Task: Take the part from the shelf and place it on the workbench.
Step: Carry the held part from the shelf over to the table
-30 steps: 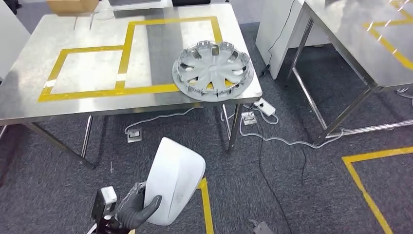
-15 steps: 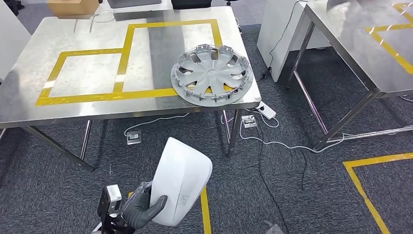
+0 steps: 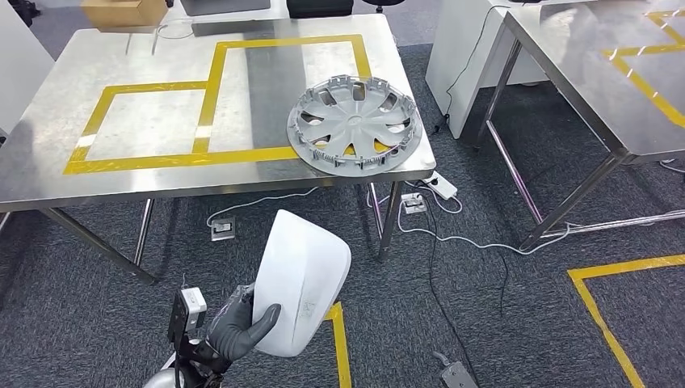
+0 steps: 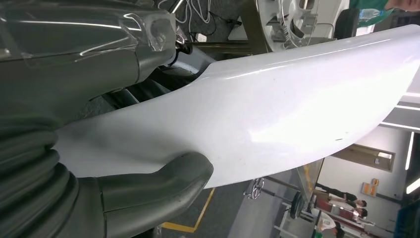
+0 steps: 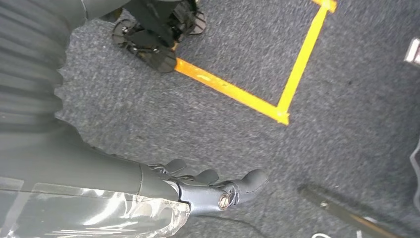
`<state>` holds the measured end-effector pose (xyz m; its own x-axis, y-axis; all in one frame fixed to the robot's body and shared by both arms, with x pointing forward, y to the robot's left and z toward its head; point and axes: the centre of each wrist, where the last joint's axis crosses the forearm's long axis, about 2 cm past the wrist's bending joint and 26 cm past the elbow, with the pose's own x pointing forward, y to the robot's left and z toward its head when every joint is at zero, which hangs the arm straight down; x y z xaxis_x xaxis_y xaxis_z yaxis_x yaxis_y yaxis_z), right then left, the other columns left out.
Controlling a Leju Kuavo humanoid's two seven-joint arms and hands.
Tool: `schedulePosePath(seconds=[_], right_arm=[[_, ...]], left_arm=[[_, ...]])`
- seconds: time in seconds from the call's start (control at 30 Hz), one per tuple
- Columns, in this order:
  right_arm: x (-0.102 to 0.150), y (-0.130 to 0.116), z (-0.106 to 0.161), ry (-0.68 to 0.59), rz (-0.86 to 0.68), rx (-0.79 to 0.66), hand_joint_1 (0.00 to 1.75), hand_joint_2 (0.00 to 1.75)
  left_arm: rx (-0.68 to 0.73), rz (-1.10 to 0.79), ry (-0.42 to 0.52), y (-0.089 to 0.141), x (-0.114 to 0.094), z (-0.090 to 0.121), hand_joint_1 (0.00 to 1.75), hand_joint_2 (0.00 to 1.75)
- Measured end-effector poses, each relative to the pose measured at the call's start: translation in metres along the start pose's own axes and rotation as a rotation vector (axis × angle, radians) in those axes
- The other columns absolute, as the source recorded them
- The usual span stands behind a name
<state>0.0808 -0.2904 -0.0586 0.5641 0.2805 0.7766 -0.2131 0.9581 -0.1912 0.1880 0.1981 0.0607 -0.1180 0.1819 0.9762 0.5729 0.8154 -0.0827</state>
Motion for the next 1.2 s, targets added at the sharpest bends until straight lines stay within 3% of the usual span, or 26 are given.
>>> schedulePosePath(seconds=[0.7, 1.2], right_arm=[[0.007, 0.01, -0.01, -0.032, -0.004, 0.052, 0.0, 1.75], [-0.005, 0.017, -0.005, 0.01, -0.006, 0.057, 0.0, 1.75]], left_arm=[[0.049, -0.009, -0.038, 0.007, 0.005, 0.001, 1.75, 1.75], [0.056, 0.02, -0.031, 0.007, 0.005, 0.008, 1.75, 1.75]])
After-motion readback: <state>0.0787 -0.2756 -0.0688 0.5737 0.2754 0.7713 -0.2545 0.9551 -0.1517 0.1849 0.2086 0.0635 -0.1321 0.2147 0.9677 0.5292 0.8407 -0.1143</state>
